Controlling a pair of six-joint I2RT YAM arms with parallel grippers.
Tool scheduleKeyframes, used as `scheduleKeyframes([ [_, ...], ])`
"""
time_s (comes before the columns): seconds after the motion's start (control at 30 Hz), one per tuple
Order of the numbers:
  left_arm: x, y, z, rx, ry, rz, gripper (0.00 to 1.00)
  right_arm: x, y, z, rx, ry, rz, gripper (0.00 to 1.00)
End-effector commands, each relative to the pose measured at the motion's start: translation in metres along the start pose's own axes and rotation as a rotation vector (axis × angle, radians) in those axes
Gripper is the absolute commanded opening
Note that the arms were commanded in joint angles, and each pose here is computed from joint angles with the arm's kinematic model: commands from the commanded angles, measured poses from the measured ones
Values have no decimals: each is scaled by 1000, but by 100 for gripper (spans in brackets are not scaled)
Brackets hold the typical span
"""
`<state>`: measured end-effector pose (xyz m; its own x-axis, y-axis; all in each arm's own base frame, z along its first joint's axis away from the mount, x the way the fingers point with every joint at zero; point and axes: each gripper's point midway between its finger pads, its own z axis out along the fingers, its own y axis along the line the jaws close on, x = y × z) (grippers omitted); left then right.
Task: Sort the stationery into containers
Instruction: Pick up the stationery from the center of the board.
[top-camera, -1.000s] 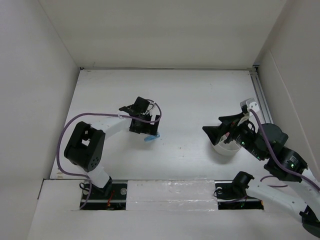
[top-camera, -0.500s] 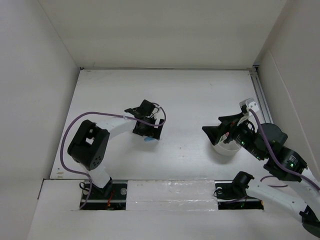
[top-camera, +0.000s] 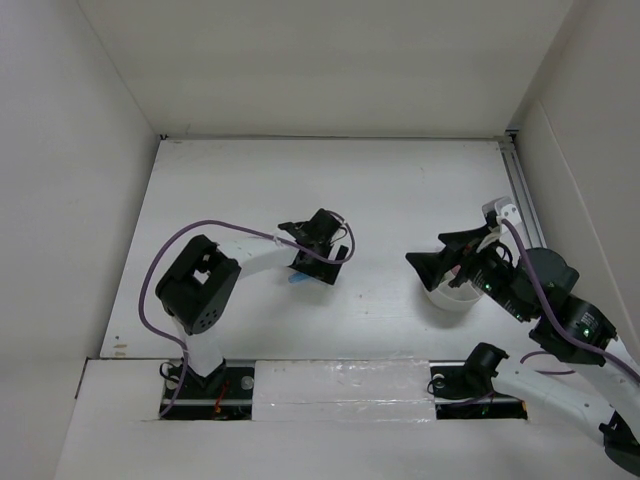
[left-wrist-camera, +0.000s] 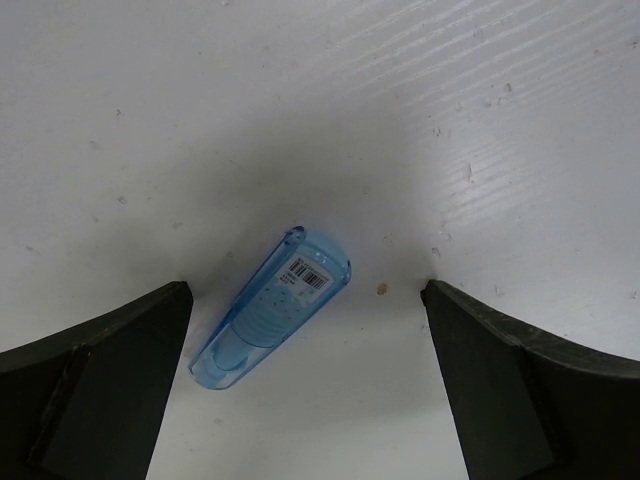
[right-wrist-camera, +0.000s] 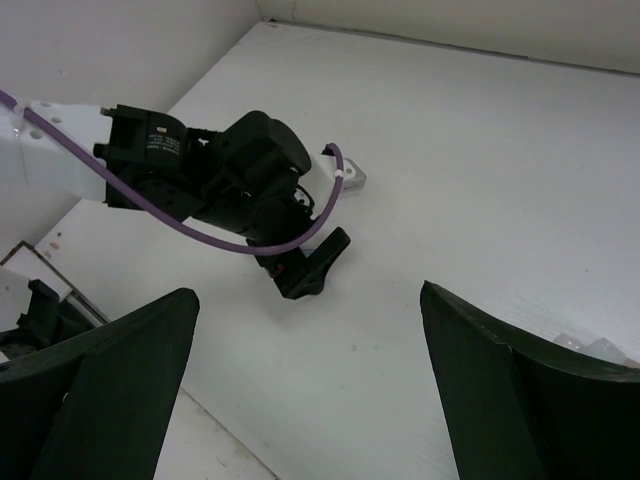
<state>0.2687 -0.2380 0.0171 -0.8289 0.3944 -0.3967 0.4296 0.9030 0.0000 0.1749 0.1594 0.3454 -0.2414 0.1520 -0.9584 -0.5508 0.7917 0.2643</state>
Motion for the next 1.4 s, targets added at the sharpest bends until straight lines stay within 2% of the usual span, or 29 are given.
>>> scheduleKeyframes([
  [0.0,46,4,16,-21,163,-43,100,-20,6,-3,-23,-69,14,98],
  [0.2,55,5,18,-36,200,-74,96,-16,5,-1,-21,-61,12,98],
  [0.23,57,6,17,-40,211,-73,91,-16,5,-1,-21,-61,12,98],
  [0.5,67,15,10,-89,246,-74,75,-15,5,-7,-21,-61,12,97],
  [0.57,65,15,8,-86,237,-75,75,-15,5,-7,-21,-61,12,97],
  [0.63,63,8,2,-67,249,-65,80,-15,5,-7,-21,-61,12,97],
  [0.7,64,1,2,-63,254,-42,82,-15,5,-7,-21,-61,12,97],
  [0.83,77,-8,-2,-93,321,7,82,-15,5,-4,-21,-61,12,97],
  [1.23,82,-13,5,-113,327,-10,82,-17,5,-6,-23,-69,14,97],
  [1.3,82,-8,8,-146,322,-3,77,-19,7,-6,-35,-75,15,97],
  [1.37,81,-9,10,-149,324,-13,67,-19,7,-6,-35,-75,15,97],
])
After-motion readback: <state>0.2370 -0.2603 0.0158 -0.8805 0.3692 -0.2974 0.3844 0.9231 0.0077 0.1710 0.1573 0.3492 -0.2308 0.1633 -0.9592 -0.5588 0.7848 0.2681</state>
